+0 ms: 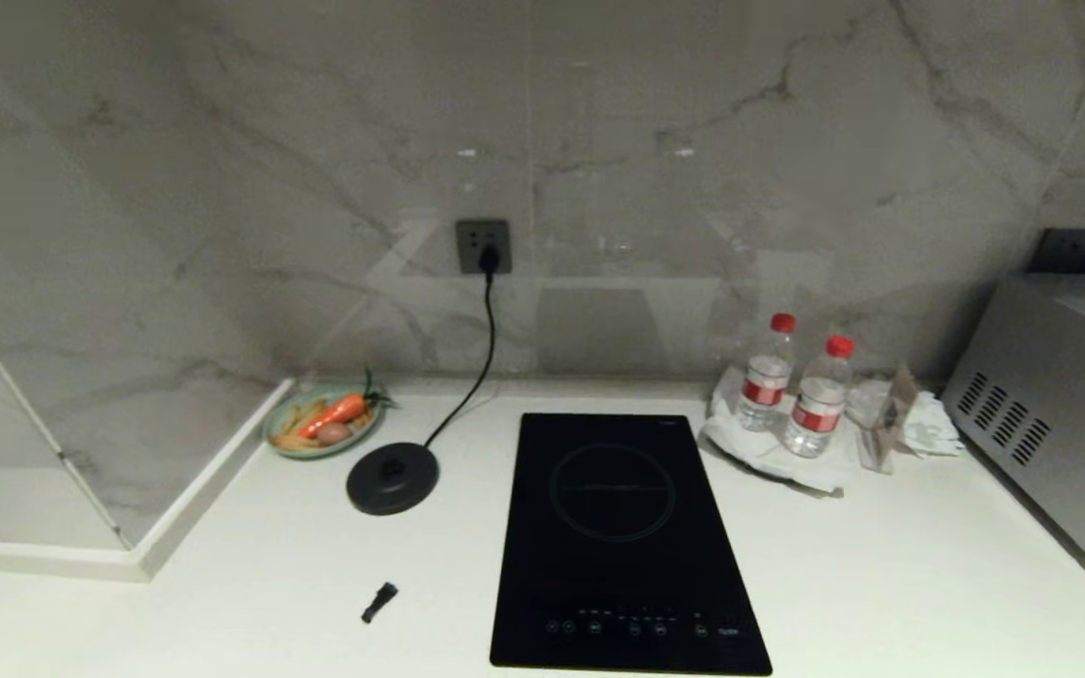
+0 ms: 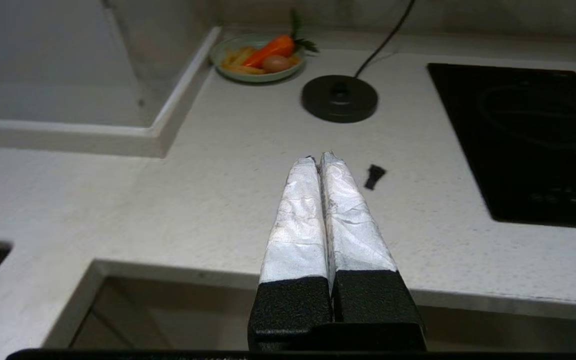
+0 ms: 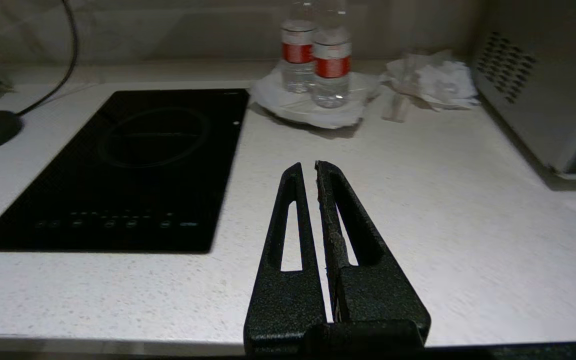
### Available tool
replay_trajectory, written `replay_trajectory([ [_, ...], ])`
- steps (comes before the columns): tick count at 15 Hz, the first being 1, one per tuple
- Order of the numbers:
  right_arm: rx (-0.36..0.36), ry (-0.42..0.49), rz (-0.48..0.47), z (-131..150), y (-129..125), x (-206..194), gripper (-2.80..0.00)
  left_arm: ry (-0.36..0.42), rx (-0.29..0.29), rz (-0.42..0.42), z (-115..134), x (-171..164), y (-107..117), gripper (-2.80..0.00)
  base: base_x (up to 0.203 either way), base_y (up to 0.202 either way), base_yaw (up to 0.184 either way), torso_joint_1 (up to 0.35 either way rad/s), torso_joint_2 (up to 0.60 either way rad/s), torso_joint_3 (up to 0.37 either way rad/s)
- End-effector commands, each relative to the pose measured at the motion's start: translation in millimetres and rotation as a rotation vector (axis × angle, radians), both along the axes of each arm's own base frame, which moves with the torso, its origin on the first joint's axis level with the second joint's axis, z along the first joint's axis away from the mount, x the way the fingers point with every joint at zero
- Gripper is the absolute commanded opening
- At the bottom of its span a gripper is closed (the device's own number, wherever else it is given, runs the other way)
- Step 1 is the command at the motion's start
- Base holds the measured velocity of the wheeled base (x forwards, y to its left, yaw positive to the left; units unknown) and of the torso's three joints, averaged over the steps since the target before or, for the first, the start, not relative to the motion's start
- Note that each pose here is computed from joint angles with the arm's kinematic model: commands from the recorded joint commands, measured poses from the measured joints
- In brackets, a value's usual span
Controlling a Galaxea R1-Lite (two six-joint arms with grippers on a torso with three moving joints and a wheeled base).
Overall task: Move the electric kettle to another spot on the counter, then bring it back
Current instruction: Grab the kettle
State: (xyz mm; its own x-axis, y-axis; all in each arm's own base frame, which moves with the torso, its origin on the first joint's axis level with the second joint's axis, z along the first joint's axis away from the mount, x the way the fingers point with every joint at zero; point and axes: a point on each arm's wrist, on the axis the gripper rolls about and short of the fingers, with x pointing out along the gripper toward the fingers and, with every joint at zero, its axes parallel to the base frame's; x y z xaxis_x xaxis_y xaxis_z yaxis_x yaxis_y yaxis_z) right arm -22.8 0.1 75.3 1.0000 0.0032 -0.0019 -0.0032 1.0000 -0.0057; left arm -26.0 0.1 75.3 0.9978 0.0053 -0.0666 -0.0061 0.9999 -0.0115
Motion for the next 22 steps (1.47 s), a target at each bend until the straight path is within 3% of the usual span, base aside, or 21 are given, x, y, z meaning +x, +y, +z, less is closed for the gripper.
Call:
replay_trajectory([
  [1,0.000,0.000,0.000,0.0,0.0,0.0,-2.80,0.002,0.000,0.001,0.0,0.1,0.0,-2.80,0.001,-0.010,0.168,0.002,0.01,0.002],
  [22,0.000,0.000,0.000,0.0,0.0,0.0,-2.80,0.002,0.000,0.001,0.0,0.1,0.0,-2.80,-0.002,-0.008,0.175,0.001,0.01,0.005],
])
